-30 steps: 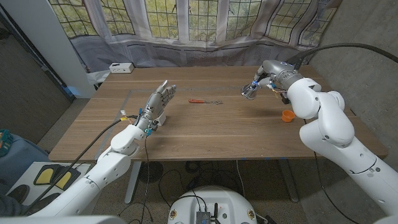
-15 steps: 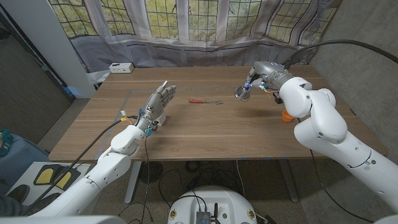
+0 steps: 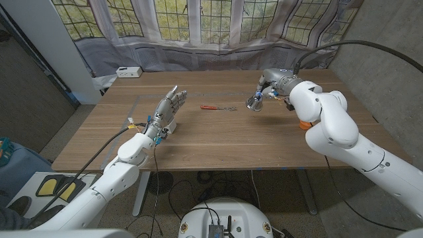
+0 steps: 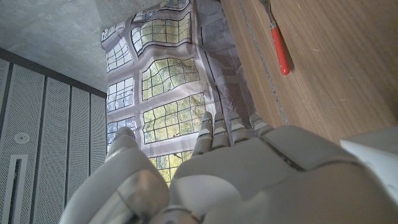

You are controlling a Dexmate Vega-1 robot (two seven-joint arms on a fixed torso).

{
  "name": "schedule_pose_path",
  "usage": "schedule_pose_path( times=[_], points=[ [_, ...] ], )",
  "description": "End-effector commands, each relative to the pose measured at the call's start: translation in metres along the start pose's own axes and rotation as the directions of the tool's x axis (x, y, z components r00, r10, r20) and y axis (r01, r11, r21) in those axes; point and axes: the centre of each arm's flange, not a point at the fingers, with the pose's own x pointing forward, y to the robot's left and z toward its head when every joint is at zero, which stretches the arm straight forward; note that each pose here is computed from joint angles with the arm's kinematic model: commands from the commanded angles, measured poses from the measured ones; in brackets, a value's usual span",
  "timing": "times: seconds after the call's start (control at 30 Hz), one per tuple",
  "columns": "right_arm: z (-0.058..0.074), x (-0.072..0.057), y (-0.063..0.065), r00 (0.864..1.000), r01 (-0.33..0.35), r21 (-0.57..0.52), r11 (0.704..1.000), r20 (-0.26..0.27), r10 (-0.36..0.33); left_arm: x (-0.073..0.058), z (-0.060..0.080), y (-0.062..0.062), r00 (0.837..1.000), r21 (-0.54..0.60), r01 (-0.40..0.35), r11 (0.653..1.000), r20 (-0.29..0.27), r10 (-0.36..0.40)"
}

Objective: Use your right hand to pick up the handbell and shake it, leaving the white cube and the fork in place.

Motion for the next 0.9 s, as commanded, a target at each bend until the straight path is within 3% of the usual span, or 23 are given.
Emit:
schedule_pose_path(
  times=[0.03,0.9],
  points=[
    [0.006,0.008,0.009,1.000,-0.029,-0.037,0.999,-0.008,0.029,0.000,0.004,0.000,1.000,0.010,0.004,1.000,0.003,-0.004],
    [0.017,0.032,0.034,0.993,-0.112,-0.159,0.981,-0.061,0.103,0.001,0.003,-0.002,1.000,-0.002,0.002,1.000,0.018,-0.002]
  ],
)
